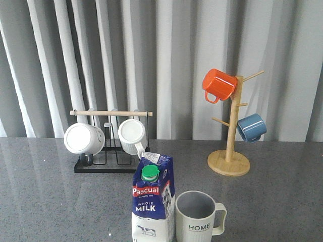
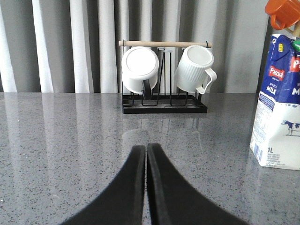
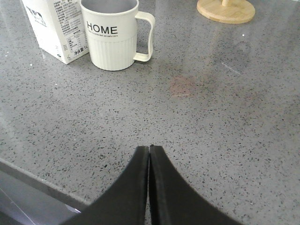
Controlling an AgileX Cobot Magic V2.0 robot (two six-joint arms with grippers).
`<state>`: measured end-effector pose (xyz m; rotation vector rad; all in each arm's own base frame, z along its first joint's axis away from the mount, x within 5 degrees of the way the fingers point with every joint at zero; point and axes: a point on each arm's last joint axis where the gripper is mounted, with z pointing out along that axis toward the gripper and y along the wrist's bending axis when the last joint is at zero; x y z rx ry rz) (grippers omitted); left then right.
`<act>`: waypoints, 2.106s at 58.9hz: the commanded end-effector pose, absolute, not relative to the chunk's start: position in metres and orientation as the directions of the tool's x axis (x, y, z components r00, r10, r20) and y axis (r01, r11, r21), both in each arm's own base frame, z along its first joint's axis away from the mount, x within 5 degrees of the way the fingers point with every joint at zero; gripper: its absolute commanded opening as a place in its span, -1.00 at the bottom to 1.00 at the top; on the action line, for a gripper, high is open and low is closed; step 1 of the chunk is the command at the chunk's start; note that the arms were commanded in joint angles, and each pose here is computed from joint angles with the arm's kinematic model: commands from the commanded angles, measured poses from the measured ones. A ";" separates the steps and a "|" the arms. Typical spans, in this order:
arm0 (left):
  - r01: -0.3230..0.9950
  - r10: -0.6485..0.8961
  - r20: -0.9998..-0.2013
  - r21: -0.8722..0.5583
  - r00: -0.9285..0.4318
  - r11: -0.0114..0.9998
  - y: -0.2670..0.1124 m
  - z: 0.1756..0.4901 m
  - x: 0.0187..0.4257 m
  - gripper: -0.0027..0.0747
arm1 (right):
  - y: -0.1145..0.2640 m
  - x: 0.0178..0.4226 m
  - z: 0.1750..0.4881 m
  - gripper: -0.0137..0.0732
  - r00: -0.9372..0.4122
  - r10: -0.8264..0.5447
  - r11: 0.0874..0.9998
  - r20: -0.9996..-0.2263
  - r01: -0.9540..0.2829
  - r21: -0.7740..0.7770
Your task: Place milk next to cup
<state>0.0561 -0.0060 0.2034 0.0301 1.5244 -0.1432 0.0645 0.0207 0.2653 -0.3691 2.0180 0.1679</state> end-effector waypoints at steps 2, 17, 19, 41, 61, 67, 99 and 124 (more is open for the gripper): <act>0.115 -0.060 -0.987 -0.043 0.146 0.992 -0.006 0.216 0.054 -0.95 | 0.022 0.067 0.278 -0.70 -0.350 -0.169 0.943 -0.921 -0.330 -0.047; 0.112 -0.118 -0.983 -0.102 0.144 0.988 -0.005 0.218 0.054 -0.95 | 0.022 0.067 0.278 -0.70 -0.350 -0.169 0.943 -0.921 -0.330 -0.047; 0.113 -0.124 -0.982 -0.108 0.140 0.988 -0.005 0.217 0.054 -0.95 | 0.022 0.067 0.278 -0.70 -0.350 -0.169 0.943 -0.921 -0.330 -0.047; 0.114 -0.122 -0.983 -0.107 0.140 0.988 -0.005 0.217 0.054 -0.95 | 0.022 0.067 0.278 -0.70 -0.350 -0.169 0.943 -0.921 -0.330 -0.047; 0.114 -0.122 -0.983 -0.107 0.140 0.988 -0.005 0.217 0.054 -0.95 | 0.022 0.067 0.278 -0.70 -0.351 -0.169 0.943 -0.921 -0.330 -0.047; 0.114 -0.122 -0.983 -0.107 0.140 0.988 -0.005 0.217 0.054 -0.95 | 0.022 0.067 0.278 -0.70 -0.351 -0.169 0.943 -0.921 -0.330 -0.047; 0.114 -0.122 -0.983 -0.106 0.140 0.988 -0.005 0.217 0.054 -0.95 | 0.019 0.073 0.245 -0.70 -0.164 -0.154 0.955 -0.974 -0.276 -0.105; 0.114 -0.122 -0.983 -0.106 0.140 0.988 -0.005 0.217 0.054 -0.95 | 0.000 0.058 0.196 -0.70 -0.001 0.124 0.992 -0.992 0.001 0.124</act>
